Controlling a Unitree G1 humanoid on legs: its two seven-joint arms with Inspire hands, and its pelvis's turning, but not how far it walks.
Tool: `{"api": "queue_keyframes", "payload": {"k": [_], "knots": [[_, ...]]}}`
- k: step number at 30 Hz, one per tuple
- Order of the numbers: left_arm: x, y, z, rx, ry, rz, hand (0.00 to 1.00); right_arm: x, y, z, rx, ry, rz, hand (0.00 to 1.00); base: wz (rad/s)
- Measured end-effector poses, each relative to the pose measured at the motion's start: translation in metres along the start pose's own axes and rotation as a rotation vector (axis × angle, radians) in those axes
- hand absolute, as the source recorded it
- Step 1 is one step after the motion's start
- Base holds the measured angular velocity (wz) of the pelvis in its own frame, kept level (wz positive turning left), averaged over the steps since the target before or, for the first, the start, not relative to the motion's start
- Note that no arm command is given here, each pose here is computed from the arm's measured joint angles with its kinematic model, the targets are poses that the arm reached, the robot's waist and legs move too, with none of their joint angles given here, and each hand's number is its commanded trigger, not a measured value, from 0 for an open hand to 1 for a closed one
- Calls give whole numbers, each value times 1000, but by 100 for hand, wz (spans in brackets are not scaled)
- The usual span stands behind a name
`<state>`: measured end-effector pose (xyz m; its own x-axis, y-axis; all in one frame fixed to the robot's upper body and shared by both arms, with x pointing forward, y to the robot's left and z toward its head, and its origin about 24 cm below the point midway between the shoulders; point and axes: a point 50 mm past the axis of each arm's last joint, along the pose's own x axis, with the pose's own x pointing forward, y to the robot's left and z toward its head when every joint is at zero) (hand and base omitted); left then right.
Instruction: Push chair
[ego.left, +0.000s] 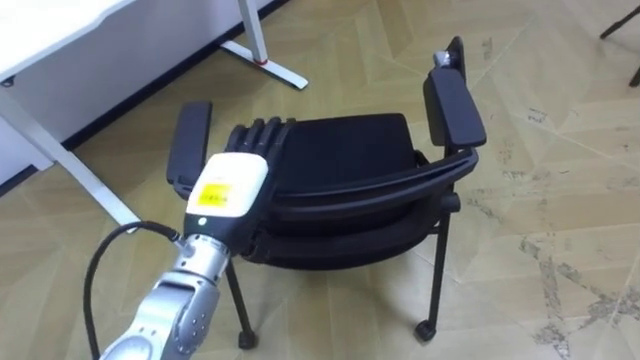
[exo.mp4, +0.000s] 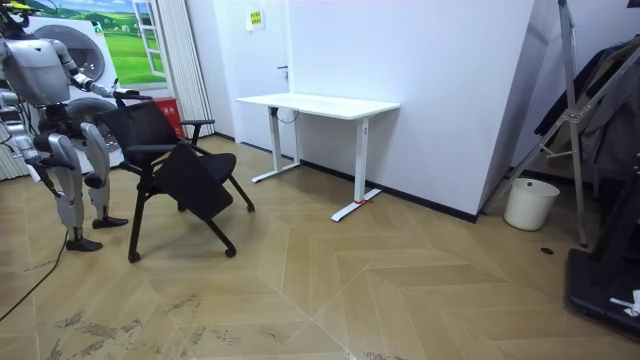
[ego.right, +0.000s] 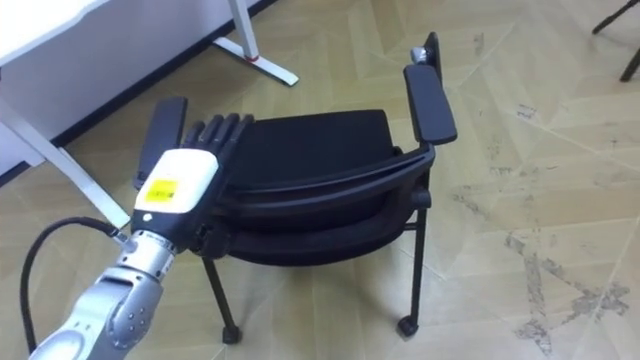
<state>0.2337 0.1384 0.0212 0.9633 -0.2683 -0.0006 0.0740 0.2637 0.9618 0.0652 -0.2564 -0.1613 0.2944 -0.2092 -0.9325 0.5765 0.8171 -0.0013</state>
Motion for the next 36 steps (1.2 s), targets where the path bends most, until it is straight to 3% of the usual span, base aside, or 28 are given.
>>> {"api": "queue_keyframes", "payload": {"k": [12,26,27,28,29,36], "knots": [[1,-6,0,1,20,-84,0,0,1,2,0,-6,0,0,-2],[7,-18,-24,27,74,-133,0,0,-2,0,-51,3,-12,0,-5],[7,-18,-25,27,78,-133,8,0,-3,0,-51,3,-13,0,-11],[7,-18,-27,26,83,-135,75,0,-3,0,-54,2,-12,0,-7],[6,-18,-29,25,87,-136,100,0,-3,1,-58,1,-9,0,-6],[5,-19,-34,-12,103,-138,100,0,-4,3,-39,-9,-4,0,-3]]}}
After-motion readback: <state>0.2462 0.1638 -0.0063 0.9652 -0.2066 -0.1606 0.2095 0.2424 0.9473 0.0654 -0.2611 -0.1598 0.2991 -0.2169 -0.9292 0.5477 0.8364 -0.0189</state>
